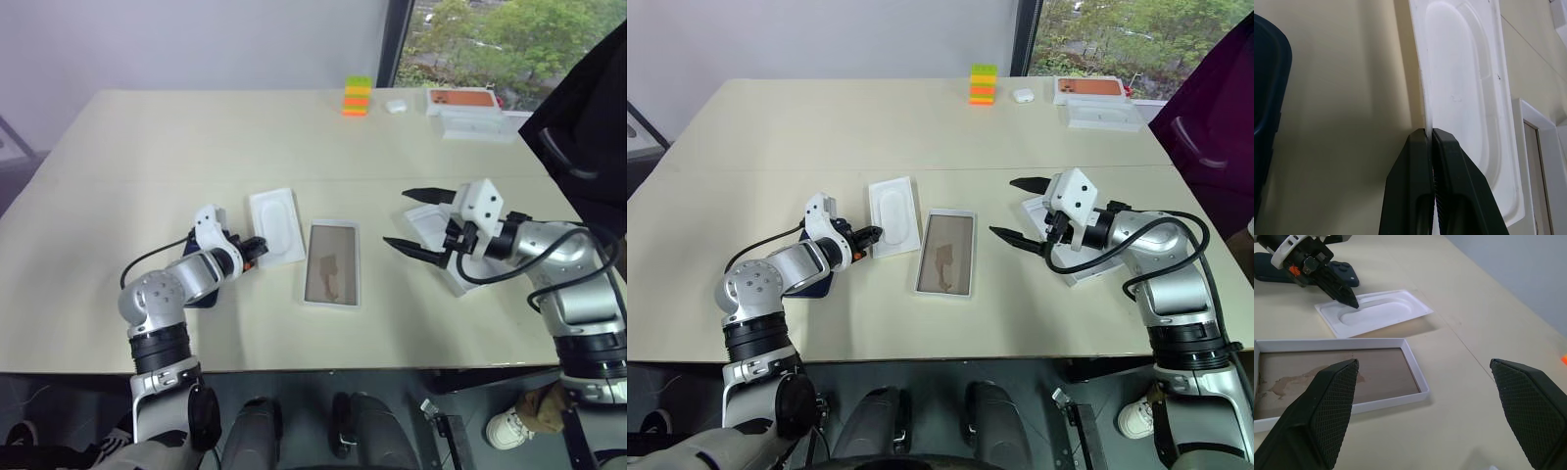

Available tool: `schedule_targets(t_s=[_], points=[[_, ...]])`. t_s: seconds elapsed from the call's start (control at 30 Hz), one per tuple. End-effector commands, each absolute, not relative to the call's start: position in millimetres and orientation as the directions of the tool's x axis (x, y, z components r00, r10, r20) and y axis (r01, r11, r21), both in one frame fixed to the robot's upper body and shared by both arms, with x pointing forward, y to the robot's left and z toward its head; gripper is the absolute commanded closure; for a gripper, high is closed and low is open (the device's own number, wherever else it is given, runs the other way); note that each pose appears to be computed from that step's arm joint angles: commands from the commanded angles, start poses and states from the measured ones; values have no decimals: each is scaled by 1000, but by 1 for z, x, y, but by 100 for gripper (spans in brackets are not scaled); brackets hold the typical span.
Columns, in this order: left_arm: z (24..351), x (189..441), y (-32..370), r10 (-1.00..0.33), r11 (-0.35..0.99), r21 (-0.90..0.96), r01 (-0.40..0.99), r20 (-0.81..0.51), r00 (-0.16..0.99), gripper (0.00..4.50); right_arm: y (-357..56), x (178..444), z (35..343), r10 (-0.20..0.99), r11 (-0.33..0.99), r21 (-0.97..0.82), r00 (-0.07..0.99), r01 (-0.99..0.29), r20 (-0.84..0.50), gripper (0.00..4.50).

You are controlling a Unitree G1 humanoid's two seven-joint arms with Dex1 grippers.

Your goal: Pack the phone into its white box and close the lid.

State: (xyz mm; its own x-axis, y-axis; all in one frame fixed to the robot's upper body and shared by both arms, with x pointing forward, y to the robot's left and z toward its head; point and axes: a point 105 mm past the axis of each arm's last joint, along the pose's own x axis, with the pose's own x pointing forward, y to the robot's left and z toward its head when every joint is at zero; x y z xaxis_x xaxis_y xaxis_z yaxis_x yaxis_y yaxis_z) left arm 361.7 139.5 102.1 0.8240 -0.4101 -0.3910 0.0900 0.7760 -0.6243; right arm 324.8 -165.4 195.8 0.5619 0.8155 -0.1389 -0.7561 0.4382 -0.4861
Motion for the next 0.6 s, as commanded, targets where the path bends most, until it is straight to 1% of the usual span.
schedule_targets(t_s=[0.03, 0.17, 0.27, 0.37, 0.43, 0.5, 0.6], points=[[97, 359, 139, -414, 768, -636, 77, -402, 817, 447, -167, 323, 211, 815, 440, -531, 570, -724, -103, 0], [103, 357, 142, -427, 758, -645, 93, -383, 819, 447, -170, 323, 208, 812, 448, -518, 574, -729, -106, 0], [118, 352, 147, -469, 734, -664, 144, -341, 815, 447, -178, 321, 202, 814, 454, -482, 569, -750, -119, 0], [136, 342, 150, -528, 732, -639, 236, -313, 790, 447, -182, 312, 200, 849, 434, -400, 515, -808, -120, 0], [142, 339, 154, -550, 707, -666, 237, -306, 777, 447, -182, 303, 196, 875, 392, -355, 463, -849, -143, 0], [150, 334, 154, -574, 710, -651, 269, -313, 757, 447, -182, 294, 188, 890, 351, -314, 419, -882, -180, 0], [156, 328, 150, -588, 742, -590, 319, -344, 733, 447, -181, 290, 184, 894, 335, -304, 403, -892, -196, 0]])
